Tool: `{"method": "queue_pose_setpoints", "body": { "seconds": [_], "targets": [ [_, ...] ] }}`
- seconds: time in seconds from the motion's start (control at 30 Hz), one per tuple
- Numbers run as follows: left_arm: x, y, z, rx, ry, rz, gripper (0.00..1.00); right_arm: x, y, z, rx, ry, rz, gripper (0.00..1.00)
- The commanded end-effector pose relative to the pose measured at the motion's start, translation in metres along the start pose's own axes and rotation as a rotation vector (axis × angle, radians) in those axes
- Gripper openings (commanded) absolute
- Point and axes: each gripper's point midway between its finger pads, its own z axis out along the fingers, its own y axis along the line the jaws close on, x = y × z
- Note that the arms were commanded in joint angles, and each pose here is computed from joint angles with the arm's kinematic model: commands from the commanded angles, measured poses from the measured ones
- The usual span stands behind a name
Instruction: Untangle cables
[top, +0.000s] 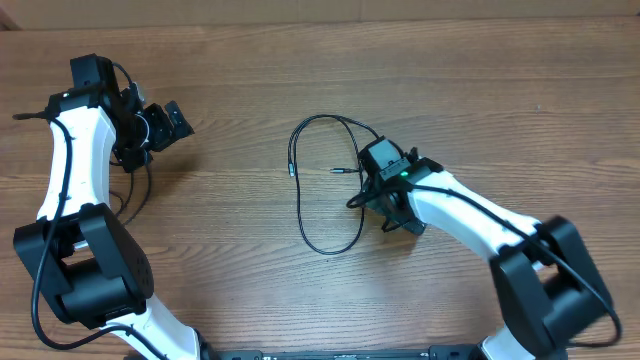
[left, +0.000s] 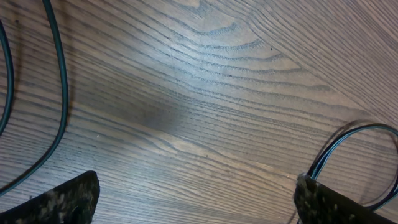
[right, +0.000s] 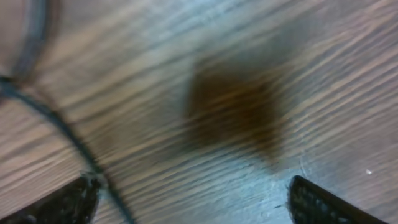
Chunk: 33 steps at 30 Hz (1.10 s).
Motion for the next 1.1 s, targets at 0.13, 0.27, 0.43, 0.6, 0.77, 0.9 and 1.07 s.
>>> {"method": "queue_pose_setpoints", "body": {
  "seconds": [0.13, 0.27, 0.43, 0.6, 0.77, 0.9, 1.07],
  "targets": [
    [0.002, -0.005, 0.005, 0.011, 0.012, 0.003, 0.99, -0.012, 0.012, -0.003, -0.039, 0.002, 0.000, 1.00],
    [0.002, -0.005, 0.005, 0.011, 0.012, 0.003, 0.99, -0.012, 0.013, -0.003, -0.042, 0.003, -0.001, 0.89],
    [0.002, -0.005, 0.005, 0.011, 0.012, 0.003, 0.99, -0.012, 0.013, -0.003, -0.043, 0.004, 0.000, 0.88],
    [0.002, -0.005, 0.005, 0.011, 0.012, 0.003, 1.00, -0.011, 0.016, -0.003, -0.056, 0.004, -0.002, 0.87],
    [0.002, -0.005, 0.005, 0.011, 0.012, 0.003, 1.00, -0.012, 0.015, -0.001, -0.050, 0.008, 0.000, 0.73],
    [0.002, -0.005, 0.005, 0.011, 0.012, 0.003, 1.00, -0.011, 0.018, 0.001, -0.060, 0.012, 0.001, 0.49],
    [0.002, -0.005, 0.005, 0.011, 0.012, 0.003, 1.00, -0.010, 0.025, 0.006, -0.083, 0.022, 0.001, 0.32]
  ]
}}
